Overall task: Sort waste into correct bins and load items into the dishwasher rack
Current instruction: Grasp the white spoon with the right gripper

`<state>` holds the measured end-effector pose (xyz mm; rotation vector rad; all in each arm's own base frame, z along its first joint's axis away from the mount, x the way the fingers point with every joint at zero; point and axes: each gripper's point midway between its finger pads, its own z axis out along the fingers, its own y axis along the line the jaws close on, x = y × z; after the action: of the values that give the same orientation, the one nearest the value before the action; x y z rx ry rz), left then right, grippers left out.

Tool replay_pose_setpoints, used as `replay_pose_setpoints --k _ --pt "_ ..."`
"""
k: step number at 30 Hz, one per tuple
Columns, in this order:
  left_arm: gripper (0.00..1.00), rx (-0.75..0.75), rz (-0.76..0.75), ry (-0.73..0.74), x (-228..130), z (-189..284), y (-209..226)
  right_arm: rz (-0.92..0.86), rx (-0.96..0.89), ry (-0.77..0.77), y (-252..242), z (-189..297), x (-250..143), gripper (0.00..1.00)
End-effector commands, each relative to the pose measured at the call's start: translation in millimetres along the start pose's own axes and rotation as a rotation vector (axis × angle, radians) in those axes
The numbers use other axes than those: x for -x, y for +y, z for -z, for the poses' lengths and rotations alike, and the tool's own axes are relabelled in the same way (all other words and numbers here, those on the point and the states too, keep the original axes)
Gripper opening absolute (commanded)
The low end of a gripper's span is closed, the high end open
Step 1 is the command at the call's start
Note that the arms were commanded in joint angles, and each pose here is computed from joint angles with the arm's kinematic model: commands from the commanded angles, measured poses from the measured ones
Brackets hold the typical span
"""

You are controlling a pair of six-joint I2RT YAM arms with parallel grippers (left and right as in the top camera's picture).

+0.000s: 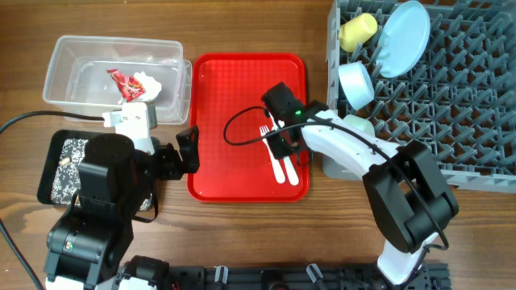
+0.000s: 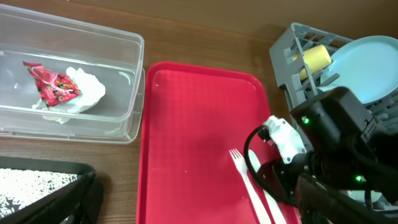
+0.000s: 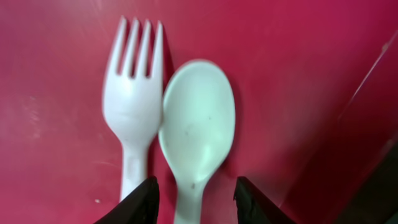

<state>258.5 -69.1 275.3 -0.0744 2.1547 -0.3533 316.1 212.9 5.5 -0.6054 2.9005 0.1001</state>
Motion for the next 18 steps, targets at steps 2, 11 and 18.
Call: replay_pose_setpoints --k 2,11,18 --pt "1.0 0.012 0.007 -0.009 1.2 1.4 2.8 0.0 -0.029 0.04 -6.4 -15.1 -14.2 0.41" --pt "1.0 0.012 0.007 -0.008 1.1 1.4 2.7 0.0 -0.029 0.034 -6.3 -17.4 -12.9 0.23" --pt "1.0 0.012 0.007 -0.008 1.0 1.4 2.8 -0.003 -0.027 0.033 -6.0 -17.6 -12.7 0.13"
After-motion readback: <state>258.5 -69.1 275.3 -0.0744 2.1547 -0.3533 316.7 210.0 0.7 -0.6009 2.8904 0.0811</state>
